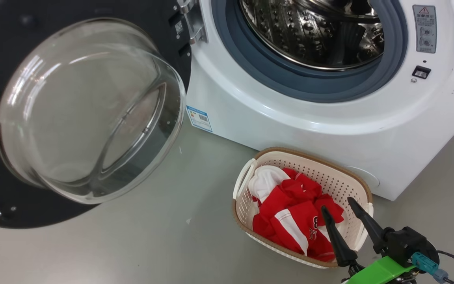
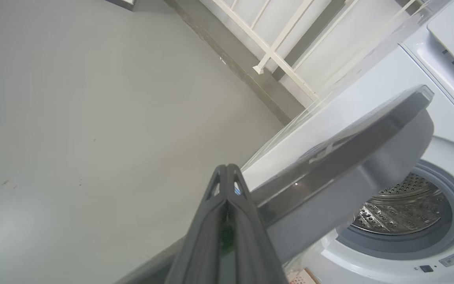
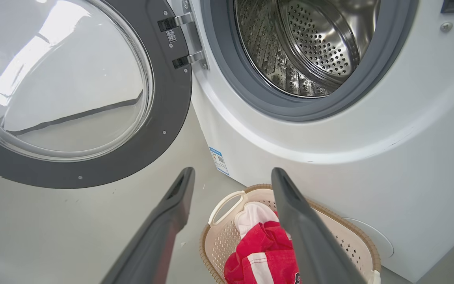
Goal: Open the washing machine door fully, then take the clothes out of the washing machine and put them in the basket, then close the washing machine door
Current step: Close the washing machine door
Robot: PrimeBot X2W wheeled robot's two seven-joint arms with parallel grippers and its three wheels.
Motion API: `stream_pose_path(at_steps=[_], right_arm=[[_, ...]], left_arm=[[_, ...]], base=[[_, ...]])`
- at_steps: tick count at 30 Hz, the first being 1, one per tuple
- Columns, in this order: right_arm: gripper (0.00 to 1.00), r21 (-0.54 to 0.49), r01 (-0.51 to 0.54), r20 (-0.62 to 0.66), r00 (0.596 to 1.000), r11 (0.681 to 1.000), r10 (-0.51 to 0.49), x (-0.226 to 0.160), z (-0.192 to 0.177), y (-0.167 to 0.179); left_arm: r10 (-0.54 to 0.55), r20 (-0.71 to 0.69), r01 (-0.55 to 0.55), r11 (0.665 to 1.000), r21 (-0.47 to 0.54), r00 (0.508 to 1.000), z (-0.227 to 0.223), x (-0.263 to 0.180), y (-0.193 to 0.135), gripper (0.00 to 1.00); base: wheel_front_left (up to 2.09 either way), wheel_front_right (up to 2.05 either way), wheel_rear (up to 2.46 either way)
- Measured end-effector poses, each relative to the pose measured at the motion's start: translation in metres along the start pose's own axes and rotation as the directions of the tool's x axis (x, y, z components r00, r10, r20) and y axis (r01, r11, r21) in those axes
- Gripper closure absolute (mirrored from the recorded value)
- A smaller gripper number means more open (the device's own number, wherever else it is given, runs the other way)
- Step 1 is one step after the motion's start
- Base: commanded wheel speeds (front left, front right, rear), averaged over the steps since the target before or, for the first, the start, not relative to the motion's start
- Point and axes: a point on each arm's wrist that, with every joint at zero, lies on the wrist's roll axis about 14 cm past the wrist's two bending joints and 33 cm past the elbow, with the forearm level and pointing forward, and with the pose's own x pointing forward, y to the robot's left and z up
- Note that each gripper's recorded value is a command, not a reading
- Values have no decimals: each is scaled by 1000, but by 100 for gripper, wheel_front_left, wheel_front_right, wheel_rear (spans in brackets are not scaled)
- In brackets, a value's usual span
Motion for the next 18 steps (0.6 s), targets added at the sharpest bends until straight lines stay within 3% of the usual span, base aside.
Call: stream_pose_path(at_steps=[18], right_arm=[[0,-11,31,29,999,999,-31,-15,11,-1]], left_arm=[[-198,-190,209,977,41,962,-44,-22,-42,100]], base=[[0,0,0]])
